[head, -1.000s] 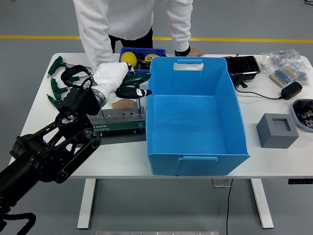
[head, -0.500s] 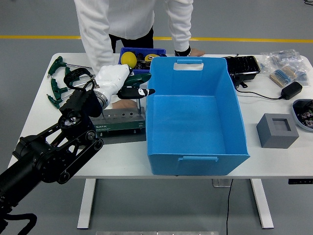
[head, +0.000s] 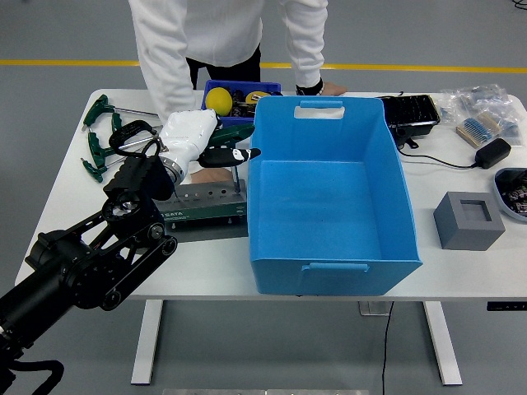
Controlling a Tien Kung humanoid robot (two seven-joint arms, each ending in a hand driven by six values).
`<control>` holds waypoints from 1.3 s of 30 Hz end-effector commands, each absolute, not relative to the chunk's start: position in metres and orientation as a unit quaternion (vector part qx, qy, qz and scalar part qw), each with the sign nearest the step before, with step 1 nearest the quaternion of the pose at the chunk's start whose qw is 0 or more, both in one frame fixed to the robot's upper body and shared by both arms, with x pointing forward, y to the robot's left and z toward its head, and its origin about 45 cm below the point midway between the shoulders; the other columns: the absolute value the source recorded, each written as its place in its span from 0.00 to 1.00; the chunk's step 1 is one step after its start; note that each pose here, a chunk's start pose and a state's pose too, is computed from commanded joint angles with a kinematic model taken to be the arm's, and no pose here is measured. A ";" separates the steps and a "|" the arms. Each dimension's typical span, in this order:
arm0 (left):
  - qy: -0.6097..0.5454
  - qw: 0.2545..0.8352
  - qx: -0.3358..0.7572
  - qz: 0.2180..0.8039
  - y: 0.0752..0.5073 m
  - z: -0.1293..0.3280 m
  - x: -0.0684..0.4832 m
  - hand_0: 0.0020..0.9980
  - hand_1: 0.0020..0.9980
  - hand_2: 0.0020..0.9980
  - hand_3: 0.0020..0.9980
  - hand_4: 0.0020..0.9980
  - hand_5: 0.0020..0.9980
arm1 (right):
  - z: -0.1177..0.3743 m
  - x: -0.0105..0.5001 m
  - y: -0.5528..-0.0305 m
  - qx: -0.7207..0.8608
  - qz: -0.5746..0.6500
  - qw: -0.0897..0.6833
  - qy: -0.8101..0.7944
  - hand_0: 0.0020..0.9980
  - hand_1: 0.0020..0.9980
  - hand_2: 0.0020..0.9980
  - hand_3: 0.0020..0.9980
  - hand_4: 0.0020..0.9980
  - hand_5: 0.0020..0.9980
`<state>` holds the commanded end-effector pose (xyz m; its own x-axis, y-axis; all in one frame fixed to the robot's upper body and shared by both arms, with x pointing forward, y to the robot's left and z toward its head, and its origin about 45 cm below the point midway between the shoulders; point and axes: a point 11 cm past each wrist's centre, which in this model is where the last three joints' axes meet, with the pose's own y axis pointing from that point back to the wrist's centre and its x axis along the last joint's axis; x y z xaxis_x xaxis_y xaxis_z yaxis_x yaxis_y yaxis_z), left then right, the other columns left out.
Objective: Lift tool from toolbox,place it in box,lift tool from toolbox,place it in box
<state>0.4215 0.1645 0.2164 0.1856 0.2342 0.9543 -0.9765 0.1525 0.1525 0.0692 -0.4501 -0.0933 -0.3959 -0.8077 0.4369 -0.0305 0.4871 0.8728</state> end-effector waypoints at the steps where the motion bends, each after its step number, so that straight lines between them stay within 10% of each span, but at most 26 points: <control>1: -0.421 0.632 0.440 0.480 0.164 0.216 0.422 0.12 0.04 0.09 0.15 1.00 0.89 | -0.093 0.069 -0.450 0.289 -0.416 0.468 -0.725 0.68 0.64 0.72 0.56 0.80 0.72; 20: -0.437 0.639 0.405 0.486 0.161 0.224 0.427 0.06 0.00 0.03 0.06 1.00 0.78 | -0.093 0.072 -0.451 0.290 -0.415 0.464 -0.727 0.68 0.64 0.72 0.56 0.80 0.72; 21: -0.438 0.641 0.404 0.484 0.161 0.225 0.427 0.06 0.00 0.03 0.06 0.86 0.64 | -0.093 0.072 -0.451 0.290 -0.415 0.464 -0.727 0.68 0.64 0.72 0.56 0.80 0.72; 27: -0.452 0.650 0.401 0.462 0.156 0.231 0.429 0.06 0.00 0.03 0.06 0.80 0.56 | -0.092 0.073 -0.451 0.290 -0.415 0.463 -0.727 0.68 0.64 0.72 0.56 0.80 0.72; 39: -0.497 0.656 0.393 0.410 0.140 0.245 0.431 0.05 0.00 0.02 0.06 0.79 0.56 | -0.092 0.074 -0.452 0.290 -0.414 0.461 -0.729 0.68 0.64 0.72 0.56 0.80 0.72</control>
